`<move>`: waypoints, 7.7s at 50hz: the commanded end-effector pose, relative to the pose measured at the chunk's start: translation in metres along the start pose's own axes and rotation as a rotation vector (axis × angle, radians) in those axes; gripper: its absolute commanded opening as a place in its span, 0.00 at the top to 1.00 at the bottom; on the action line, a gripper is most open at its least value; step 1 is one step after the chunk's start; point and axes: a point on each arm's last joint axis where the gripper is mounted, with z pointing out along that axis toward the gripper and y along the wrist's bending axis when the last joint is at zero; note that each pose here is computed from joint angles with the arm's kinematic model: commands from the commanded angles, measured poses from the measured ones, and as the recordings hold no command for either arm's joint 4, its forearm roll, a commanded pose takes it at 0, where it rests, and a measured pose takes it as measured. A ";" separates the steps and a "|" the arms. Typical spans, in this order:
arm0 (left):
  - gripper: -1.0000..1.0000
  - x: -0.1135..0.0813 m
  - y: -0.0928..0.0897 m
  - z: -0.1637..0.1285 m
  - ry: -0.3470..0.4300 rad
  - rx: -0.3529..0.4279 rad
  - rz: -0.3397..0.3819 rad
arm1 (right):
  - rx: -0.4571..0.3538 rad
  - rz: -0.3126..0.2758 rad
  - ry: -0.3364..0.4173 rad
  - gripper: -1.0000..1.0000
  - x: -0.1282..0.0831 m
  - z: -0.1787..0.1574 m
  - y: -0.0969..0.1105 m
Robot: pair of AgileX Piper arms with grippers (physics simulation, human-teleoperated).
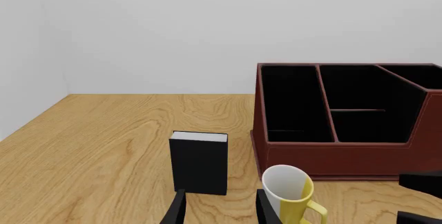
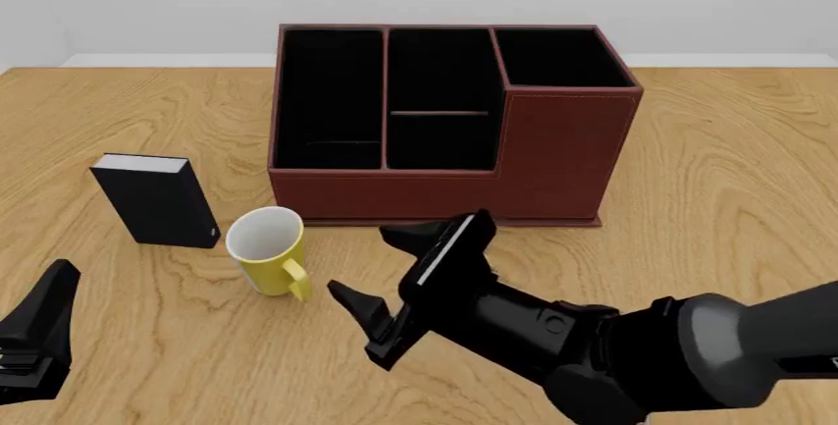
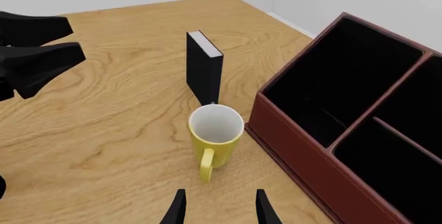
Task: Pick up the yellow and white mug and place it to the right of the caddy.
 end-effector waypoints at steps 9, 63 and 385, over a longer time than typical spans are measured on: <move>0.00 0.000 0.000 0.000 0.000 0.000 0.000 | -0.010 -0.010 0.011 0.00 0.003 0.016 0.003; 0.00 0.000 0.000 0.000 0.000 0.000 0.000 | -0.016 -0.008 0.033 0.00 0.016 0.056 0.006; 0.00 0.000 0.000 0.000 0.000 0.000 0.000 | 0.613 -0.124 -0.196 1.00 -0.104 -0.197 -0.097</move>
